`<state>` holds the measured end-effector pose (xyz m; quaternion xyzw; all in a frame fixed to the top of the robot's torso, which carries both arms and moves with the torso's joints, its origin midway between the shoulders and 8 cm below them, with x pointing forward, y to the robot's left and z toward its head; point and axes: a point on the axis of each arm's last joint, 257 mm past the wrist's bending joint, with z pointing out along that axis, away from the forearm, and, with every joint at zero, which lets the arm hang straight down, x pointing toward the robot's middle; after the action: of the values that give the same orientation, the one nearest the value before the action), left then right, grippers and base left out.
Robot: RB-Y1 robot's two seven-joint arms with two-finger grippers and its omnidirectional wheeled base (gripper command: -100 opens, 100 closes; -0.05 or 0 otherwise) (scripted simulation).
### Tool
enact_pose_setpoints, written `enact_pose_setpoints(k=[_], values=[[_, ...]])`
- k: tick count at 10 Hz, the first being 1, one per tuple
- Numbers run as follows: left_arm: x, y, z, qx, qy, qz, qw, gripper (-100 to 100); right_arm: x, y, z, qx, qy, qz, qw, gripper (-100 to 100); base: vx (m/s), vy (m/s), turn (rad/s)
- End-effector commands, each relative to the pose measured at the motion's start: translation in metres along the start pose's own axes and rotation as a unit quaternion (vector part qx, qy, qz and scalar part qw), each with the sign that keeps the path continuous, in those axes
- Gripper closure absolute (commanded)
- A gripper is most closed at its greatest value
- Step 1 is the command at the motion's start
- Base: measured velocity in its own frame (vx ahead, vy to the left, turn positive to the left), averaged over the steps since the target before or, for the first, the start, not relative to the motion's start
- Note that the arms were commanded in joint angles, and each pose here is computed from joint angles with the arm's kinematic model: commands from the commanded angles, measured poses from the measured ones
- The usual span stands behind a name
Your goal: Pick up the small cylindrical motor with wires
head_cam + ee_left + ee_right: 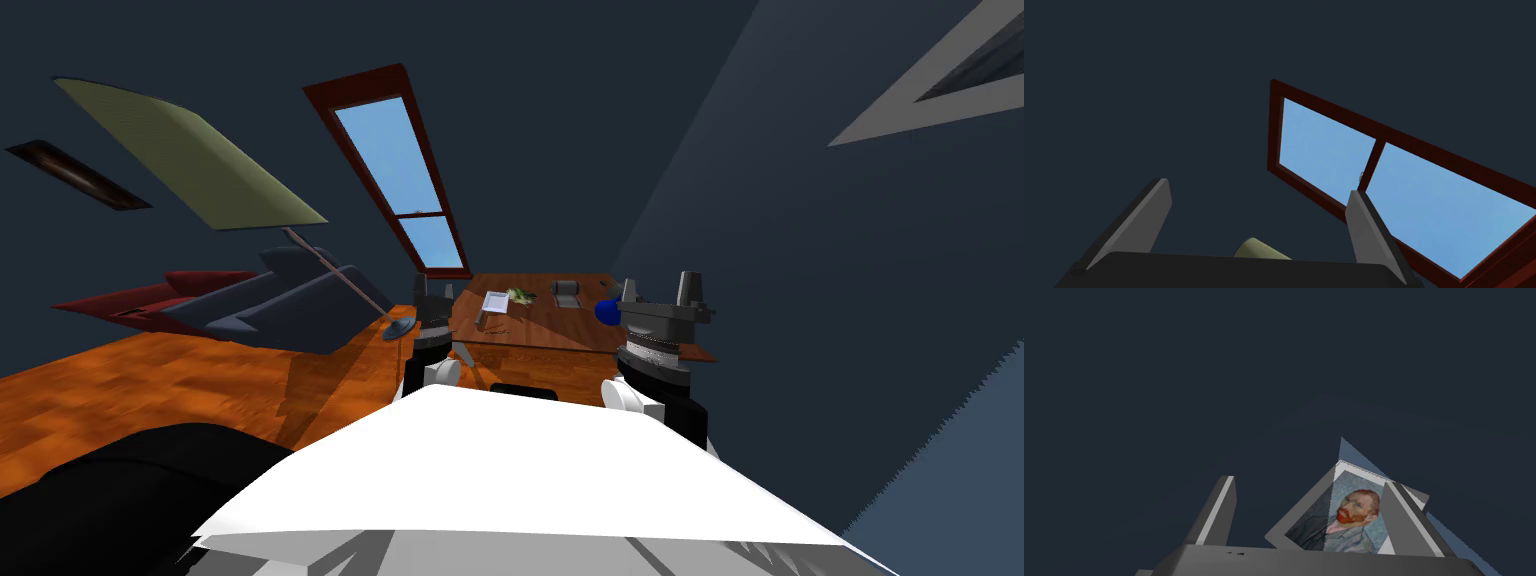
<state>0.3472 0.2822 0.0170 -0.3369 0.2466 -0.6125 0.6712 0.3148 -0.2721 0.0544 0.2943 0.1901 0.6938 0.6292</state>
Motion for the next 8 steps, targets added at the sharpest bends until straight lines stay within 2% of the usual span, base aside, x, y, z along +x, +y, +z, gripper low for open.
enact_pose_setpoints(k=[1,5,8], values=[[0.005,0.011,0.002,-0.014,0.018,0.006,0.9997,-100,0.000,0.000,0.000,0.000,0.000,0.000,1.0000,0,-0.015,0.002,0.062],[0.013,0.048,0.007,-0.060,0.051,0.017,0.9967,-100,0.000,0.000,0.000,0.000,0.000,0.000,1.0000,0,-0.035,0.014,0.069],[0.016,0.087,0.012,-0.109,0.067,0.025,0.9915,-100,0.000,0.000,0.000,0.000,0.000,0.000,1.0000,0,-0.050,0.017,0.091]])
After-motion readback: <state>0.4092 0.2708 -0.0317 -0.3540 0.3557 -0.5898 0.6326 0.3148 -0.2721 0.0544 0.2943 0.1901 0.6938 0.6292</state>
